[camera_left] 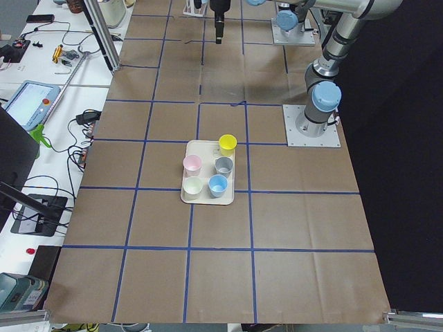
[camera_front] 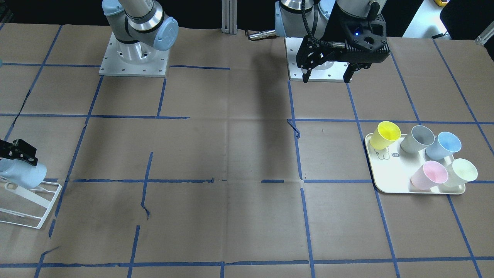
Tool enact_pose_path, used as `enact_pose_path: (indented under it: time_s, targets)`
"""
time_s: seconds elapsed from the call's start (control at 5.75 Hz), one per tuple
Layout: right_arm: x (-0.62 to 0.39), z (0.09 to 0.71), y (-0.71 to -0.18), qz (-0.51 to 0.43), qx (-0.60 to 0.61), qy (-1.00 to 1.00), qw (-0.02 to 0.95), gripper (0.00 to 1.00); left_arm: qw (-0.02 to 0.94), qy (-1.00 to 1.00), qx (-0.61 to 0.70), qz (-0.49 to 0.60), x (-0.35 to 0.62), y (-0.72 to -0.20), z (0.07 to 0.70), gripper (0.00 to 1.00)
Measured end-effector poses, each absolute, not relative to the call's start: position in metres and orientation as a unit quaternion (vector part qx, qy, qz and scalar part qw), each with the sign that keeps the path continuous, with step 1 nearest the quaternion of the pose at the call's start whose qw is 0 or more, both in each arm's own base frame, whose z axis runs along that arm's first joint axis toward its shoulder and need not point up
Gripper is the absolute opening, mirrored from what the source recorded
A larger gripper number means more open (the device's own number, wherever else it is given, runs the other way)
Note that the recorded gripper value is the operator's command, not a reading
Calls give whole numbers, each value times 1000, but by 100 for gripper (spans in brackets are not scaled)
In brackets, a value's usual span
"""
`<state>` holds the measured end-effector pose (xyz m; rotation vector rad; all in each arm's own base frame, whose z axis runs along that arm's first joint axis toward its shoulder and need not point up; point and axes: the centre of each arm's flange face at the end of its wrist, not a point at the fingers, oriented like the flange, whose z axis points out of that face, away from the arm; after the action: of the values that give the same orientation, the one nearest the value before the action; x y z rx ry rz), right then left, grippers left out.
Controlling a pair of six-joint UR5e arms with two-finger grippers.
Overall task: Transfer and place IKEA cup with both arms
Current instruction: 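Close the right gripper on the light blue cup's base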
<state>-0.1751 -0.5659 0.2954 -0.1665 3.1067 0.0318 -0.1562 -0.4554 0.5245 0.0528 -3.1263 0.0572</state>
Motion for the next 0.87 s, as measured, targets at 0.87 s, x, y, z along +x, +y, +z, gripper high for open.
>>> enact_pose_path:
  time_s: [0.87]
  targets:
    - [-173, 313, -568, -2, -45, 999, 7, 20, 7, -1000, 17, 19, -156, -455, 525, 99]
